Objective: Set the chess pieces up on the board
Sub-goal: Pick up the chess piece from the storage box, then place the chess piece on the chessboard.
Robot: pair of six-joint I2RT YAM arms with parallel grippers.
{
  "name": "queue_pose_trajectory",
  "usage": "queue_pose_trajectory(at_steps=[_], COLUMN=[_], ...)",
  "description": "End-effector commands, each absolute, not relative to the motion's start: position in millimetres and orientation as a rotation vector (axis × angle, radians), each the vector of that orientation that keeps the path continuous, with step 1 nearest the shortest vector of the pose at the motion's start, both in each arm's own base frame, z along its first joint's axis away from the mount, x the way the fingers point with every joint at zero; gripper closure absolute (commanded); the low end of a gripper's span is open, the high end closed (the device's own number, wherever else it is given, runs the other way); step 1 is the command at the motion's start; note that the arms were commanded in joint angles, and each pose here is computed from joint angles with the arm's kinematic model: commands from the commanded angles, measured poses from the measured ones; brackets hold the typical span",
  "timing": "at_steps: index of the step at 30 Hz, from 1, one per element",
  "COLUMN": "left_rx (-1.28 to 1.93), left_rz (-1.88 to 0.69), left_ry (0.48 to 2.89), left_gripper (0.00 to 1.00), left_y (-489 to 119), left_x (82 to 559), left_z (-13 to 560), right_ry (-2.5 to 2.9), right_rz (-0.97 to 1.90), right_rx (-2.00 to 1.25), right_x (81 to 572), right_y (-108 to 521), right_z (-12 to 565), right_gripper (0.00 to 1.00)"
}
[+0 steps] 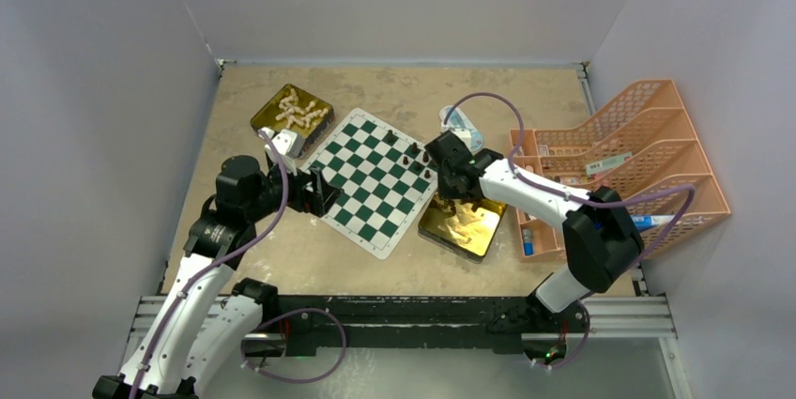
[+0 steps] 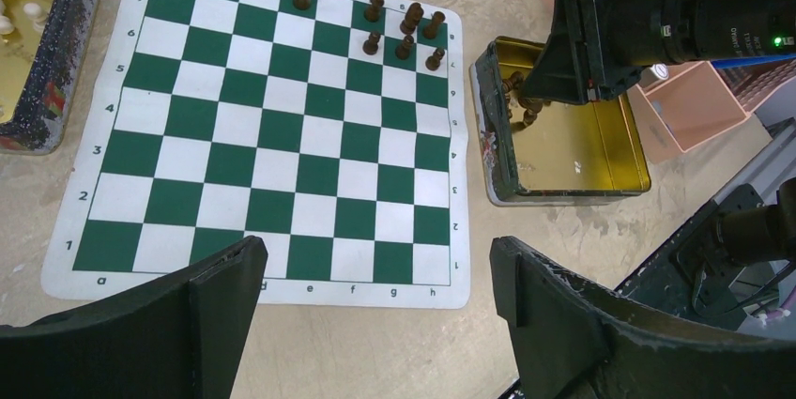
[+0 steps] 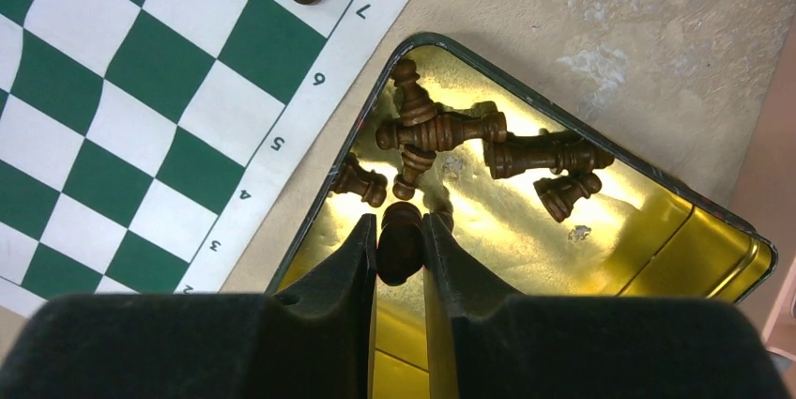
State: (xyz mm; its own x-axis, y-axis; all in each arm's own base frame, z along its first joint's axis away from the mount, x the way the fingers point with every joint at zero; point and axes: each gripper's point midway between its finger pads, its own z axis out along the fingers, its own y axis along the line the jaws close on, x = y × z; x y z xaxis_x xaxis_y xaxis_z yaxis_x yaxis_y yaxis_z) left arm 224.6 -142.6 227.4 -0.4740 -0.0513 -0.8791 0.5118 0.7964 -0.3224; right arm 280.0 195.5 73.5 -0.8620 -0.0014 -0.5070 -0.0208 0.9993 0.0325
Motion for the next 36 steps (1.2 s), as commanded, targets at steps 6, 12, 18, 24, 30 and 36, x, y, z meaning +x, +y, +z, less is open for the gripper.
queue_pose_trajectory(at_steps=[6,12,18,24,30,36], left_rx=[0.368,0.371,0.375,0.38,0.381,0.372], left_rz=[-0.699,-0.699,-0.708,-0.713,-0.712,-0.712], left_ry=[1.912,1.906,1.915,1.918,1.922,1.927], left_gripper=[0.12,0.13,0.13,0.13,0.13,0.14], left_y=[-146.0,-146.0,-147.5,-148.8,-148.7,-148.3], left_x=[228.3,227.9,228.0,229.2,228.8,229.3], left_z=[236.8,237.8,235.4,234.7,233.4,232.7], right_ry=[2.483,2.362,2.288,2.311,2.288,2.266], right_rz=[0.102,0.101,0.091,0.044,0.01,-0.04], right_rx=[0.102,0.176,0.246,0.271,0.288,0.314], right_x=[292.2,311.7,326.4,328.7,331.0,334.0], right_y=[195.0,182.5,167.3,157.0,149.0,137.8], right_z=[77.5,91.9,93.1,79.5,82.5,82.4], right_gripper=[0.87,0.87,0.86,0.86,0.86,0.87])
